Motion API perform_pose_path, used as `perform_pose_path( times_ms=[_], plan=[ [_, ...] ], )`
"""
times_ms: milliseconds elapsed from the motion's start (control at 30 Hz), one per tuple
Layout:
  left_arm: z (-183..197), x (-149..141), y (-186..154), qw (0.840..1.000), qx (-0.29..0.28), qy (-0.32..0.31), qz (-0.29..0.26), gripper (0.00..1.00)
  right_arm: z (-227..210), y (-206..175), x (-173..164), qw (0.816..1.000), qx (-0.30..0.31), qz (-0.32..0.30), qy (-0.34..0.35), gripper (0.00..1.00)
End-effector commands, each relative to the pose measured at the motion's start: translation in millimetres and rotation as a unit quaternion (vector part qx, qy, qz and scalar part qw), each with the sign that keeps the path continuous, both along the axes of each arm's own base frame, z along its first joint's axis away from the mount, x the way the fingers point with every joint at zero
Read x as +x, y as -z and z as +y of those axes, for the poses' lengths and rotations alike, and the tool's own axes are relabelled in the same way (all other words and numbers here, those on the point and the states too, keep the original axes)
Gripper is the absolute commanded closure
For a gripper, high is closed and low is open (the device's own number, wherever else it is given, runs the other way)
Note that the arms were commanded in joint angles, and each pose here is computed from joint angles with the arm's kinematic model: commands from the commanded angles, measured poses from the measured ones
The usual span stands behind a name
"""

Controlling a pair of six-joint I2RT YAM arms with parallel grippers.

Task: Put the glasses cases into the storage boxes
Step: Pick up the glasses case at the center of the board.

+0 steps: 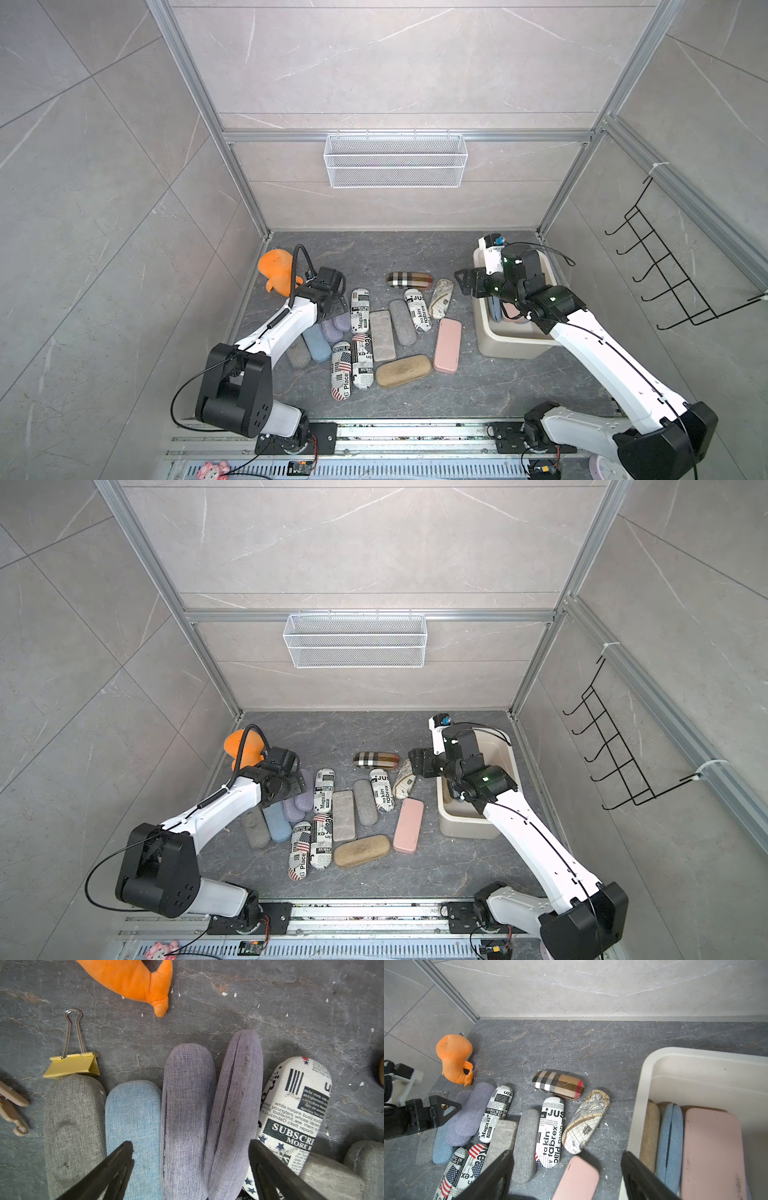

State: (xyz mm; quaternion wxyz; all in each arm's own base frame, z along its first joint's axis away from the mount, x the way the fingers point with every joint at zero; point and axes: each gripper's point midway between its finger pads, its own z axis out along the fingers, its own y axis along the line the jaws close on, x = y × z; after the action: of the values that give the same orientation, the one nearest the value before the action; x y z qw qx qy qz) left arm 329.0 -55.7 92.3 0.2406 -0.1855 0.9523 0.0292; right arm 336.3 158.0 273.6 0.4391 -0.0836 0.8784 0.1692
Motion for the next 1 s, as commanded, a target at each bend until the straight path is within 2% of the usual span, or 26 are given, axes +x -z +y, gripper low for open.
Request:
perform_pose_path(
  times_ms=[0, 133, 267, 567, 767, 967],
  plan=[
    [-1, 12, -7, 1.0, 0.008, 0.013, -0.008, 0.11, 4, 0, -3, 1.0, 0.013, 0.0, -0.004, 0.16],
    [-10, 18, 5, 1.0, -0.002, 0.03, 0.008, 0.18, 9, 1, -3, 1.0, 0.016, 0.004, -0.012, 0.16],
    [-25, 24, 17, 0.998, -0.028, 0.053, 0.02, 0.29, 8, 2, -3, 1.0, 0.015, 0.004, -0.011, 0.16],
    [-47, 35, 25, 0.993, -0.065, 0.091, 0.025, 0.38, 11, 5, -3, 1.0, 0.013, 0.011, -0.015, 0.17],
    [-73, 44, 31, 0.988, -0.088, 0.127, 0.025, 0.39, 11, 6, -3, 1.0, 0.011, 0.011, -0.014, 0.17],
    [-75, 46, 15, 0.988, -0.069, 0.137, 0.008, 0.31, 11, 7, -3, 1.0, 0.009, 0.011, -0.013, 0.17]
  ],
)
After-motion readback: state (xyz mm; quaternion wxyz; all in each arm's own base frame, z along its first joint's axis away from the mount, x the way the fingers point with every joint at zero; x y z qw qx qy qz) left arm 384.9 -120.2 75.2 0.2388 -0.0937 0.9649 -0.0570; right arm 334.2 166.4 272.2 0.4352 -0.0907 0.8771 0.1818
